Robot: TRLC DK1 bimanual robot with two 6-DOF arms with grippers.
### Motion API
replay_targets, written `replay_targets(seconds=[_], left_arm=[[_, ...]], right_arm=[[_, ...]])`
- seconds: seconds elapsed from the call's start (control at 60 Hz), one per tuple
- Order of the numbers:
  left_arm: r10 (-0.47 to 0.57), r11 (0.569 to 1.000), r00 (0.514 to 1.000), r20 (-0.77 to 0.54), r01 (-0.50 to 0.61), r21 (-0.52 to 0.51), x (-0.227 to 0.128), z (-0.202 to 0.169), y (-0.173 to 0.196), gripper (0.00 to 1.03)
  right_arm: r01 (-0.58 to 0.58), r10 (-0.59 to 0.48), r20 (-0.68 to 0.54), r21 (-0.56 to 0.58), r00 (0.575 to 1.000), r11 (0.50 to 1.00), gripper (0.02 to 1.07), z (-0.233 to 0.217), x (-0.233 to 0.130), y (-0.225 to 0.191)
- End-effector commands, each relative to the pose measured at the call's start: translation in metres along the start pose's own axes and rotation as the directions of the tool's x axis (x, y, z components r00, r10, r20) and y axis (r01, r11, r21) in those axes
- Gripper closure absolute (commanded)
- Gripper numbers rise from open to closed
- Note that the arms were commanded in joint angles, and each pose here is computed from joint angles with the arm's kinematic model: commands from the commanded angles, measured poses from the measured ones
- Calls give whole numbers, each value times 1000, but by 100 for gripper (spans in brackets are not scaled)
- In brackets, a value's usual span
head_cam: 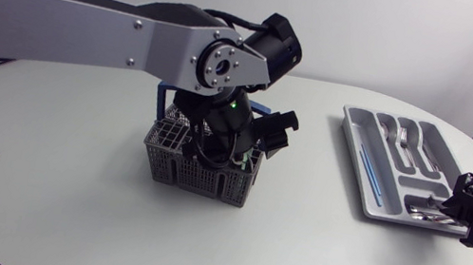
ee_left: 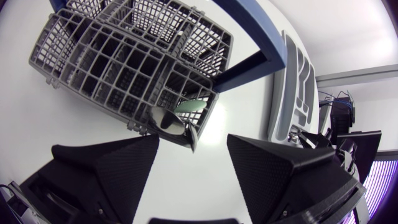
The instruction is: Unload the cutlery basket into the drawer organizer.
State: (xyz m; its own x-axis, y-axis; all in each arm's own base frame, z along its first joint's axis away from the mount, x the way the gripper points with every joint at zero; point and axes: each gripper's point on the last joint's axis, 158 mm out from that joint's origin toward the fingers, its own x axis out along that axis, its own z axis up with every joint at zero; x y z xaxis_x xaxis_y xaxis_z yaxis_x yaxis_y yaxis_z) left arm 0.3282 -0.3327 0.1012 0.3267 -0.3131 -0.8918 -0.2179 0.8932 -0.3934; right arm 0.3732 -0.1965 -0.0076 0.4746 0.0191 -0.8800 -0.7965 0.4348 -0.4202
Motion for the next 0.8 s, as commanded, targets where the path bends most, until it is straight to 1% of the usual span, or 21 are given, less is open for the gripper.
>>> replay_targets(seconds=[0.0, 0.033, 0.067, 0.133, 0.283, 0.367, 0.533, 0.7, 0.733, 0.783], left_arm=[[-1, 999, 1000, 24, 3, -48, 0, 11, -5, 33], [0, 999, 999, 33, 2, -46, -1, 12, -5, 37], [0, 999, 999, 36, 2, -46, -1, 13, -5, 39], [-2, 999, 999, 36, 3, -47, -1, 13, -6, 40], [-2, 999, 999, 36, 4, -48, -1, 12, -7, 40], [-4, 999, 999, 32, 6, -50, 0, 12, -7, 49], [-24, 998, 1000, -18, 23, -55, 1, 5, -10, 49], [-32, 998, 999, -20, 31, -52, -1, 3, -13, 49], [-31, 998, 999, -21, 30, -54, 0, 3, -13, 54], [-29, 998, 999, -21, 28, -55, 0, 4, -12, 56]], right_arm=[[-32, 32, -11, -10, 999, 999, 29, -5, 7, 16], [-32, 32, -11, -7, 999, 999, 20, -5, 6, 18], [-29, 29, -11, -8, 1000, 1000, 14, -4, 4, 18], [-28, 28, -10, -10, 1000, 1000, 10, -1, 1, 23], [-5, 5, -7, -16, 1000, 1000, 9, 8, -8, 27], [3, -3, -2, -18, 1000, 1000, 8, 15, -13, 30], [15, -15, 14, -22, 1000, 1000, 7, 32, -24, 40], [20, -19, 33, -38, 999, 999, 7, 51, -30, 55], [21, -20, 38, -40, 999, 999, 7, 55, -32, 58], [20, -18, 45, -41, 999, 999, 7, 60, -33, 62]])
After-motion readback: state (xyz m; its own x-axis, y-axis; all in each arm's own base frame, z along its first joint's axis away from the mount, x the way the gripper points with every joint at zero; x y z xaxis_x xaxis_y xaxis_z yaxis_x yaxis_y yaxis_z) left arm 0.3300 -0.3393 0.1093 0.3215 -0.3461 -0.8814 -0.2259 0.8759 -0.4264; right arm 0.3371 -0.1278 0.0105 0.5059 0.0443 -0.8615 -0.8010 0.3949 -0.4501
